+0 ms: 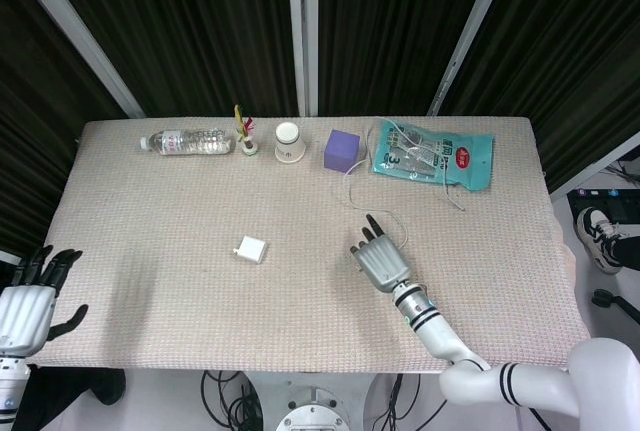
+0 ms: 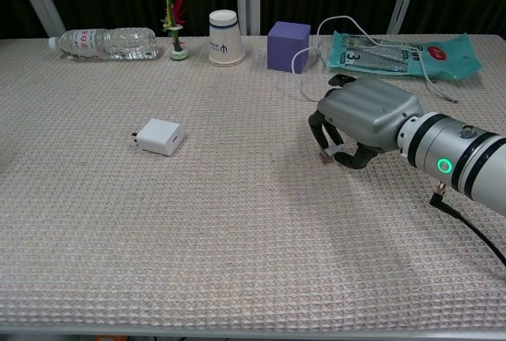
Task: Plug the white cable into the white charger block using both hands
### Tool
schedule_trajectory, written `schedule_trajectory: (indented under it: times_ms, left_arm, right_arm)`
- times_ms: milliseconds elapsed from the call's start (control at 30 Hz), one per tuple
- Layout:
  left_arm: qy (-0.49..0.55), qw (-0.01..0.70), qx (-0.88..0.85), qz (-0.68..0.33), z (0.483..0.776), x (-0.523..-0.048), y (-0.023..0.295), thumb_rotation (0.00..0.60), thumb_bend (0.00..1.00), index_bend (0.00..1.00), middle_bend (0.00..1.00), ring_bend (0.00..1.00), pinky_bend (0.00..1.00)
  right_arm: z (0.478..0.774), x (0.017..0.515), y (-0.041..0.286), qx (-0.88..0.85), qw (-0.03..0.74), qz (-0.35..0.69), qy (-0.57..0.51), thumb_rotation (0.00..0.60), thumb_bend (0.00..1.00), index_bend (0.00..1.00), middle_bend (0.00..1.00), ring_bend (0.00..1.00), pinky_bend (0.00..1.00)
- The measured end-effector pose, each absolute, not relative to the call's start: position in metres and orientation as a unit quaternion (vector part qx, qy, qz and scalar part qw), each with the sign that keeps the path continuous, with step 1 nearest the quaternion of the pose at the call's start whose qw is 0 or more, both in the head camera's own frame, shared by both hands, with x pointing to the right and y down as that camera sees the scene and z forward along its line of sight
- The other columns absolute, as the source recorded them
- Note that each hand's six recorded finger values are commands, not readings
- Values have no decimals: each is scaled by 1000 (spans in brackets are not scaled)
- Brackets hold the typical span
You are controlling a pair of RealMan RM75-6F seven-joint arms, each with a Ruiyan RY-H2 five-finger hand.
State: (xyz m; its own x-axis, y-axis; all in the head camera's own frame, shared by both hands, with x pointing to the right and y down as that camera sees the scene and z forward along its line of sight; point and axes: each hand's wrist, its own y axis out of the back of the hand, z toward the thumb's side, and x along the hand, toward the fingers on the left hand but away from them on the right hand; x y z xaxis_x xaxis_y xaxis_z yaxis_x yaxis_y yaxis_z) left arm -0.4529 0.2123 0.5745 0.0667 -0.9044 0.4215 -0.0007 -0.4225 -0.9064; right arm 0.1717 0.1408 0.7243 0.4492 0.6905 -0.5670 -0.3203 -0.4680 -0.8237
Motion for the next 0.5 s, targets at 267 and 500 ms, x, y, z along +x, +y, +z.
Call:
schedule_trajectory:
  times_ms: [267,500]
  left_arm:
    - [323,406,-659,-545,590,-414,175,600,238,144,116,0,0]
    - [251,405,-701,-530,625,-365,137,600,243,145,116,0,0]
  right_arm:
    - [698,189,114,-685,484,512,-185,600,324,554,525,208,44]
    - [657,220,76,-669,465,523,-249,600,325,554,525,208,43]
